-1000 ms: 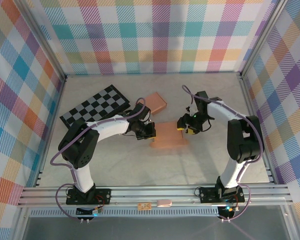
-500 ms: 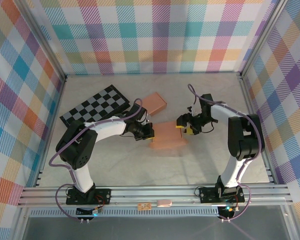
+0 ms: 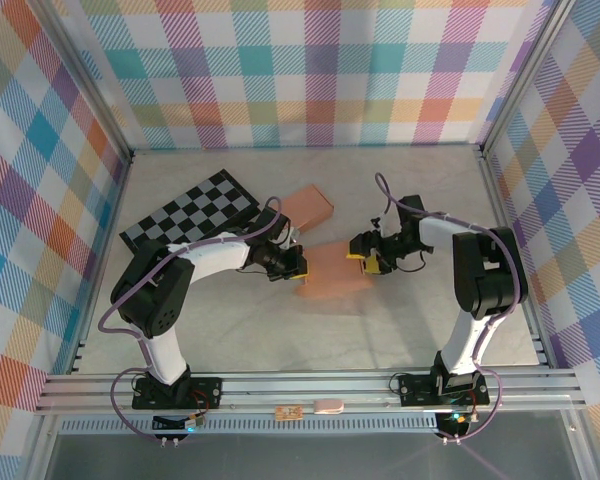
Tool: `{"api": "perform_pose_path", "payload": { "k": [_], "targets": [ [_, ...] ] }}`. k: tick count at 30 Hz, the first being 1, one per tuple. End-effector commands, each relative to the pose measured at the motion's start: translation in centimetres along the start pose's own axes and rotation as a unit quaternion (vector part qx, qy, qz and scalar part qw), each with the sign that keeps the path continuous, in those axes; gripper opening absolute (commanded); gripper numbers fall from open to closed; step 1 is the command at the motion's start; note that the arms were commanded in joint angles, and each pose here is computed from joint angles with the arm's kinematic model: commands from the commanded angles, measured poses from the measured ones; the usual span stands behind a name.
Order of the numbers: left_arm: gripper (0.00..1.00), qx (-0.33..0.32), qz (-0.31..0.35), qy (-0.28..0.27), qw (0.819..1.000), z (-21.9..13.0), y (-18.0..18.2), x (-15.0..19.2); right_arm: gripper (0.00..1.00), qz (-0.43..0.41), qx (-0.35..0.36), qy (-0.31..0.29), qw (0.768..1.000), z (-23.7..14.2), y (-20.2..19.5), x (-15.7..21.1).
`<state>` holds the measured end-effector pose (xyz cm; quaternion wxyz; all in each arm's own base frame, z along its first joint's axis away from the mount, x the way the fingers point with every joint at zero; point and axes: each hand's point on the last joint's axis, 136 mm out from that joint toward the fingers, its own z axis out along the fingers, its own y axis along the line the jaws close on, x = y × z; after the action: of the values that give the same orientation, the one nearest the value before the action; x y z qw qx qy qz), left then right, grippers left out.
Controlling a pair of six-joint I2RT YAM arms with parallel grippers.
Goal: Fold the paper box
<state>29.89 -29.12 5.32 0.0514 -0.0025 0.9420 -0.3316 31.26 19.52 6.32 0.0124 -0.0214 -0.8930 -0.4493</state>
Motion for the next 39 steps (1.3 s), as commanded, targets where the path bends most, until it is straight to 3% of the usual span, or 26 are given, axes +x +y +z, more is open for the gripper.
{"api": "perform_pose_path", "payload": {
  "k": [1,6,10,15,18,20,25,30,35,39],
  "targets": [
    [0.01,-0.066,-0.039,0.030,0.997,1.0,4.5,1.7,0.68,0.005,-0.050,0.010,0.999,1.2,1.2,0.2],
    [0.04,-0.035,-0.037,-0.008,0.999,-0.5,2.5,-0.1,0.62,0.022,-0.055,0.015,0.998,2.3,1.6,0.2],
    [0.17,-0.007,-0.009,-0.045,0.999,-2.7,-0.3,-2.0,0.55,0.050,-0.057,0.014,0.997,2.4,1.6,-0.3],
    [0.36,0.032,0.029,-0.140,0.989,-6.7,-4.0,-5.3,0.51,0.086,-0.065,0.008,0.994,2.0,2.2,-0.9],
    [0.45,0.063,0.035,-0.235,0.969,-10.2,-5.6,-7.4,0.49,0.128,-0.076,0.014,0.989,1.9,2.3,-1.1],
    [0.51,0.066,0.013,-0.270,0.960,-11.8,-5.7,-8.5,0.47,0.158,-0.081,0.018,0.984,1.7,2.3,-1.1],
    [0.51,0.119,0.052,-0.259,0.957,-12.9,-7.9,-9.1,0.44,0.243,-0.085,0.038,0.965,0.7,2.6,-0.6],
    [0.49,0.096,0.146,-0.231,0.957,-12.9,-7.7,-7.1,0.39,0.321,-0.072,0.067,0.942,-0.5,2.5,0.6],
    [0.56,0.115,0.311,-0.270,0.904,-15.6,-8.7,-3.3,0.37,0.391,-0.068,0.092,0.913,-1.4,1.9,1.9],
    [0.62,0.095,0.451,-0.176,0.870,-13.9,-8.3,1.9,0.37,0.424,-0.076,0.102,0.897,-2.1,1.8,2.3]
  ]
}}
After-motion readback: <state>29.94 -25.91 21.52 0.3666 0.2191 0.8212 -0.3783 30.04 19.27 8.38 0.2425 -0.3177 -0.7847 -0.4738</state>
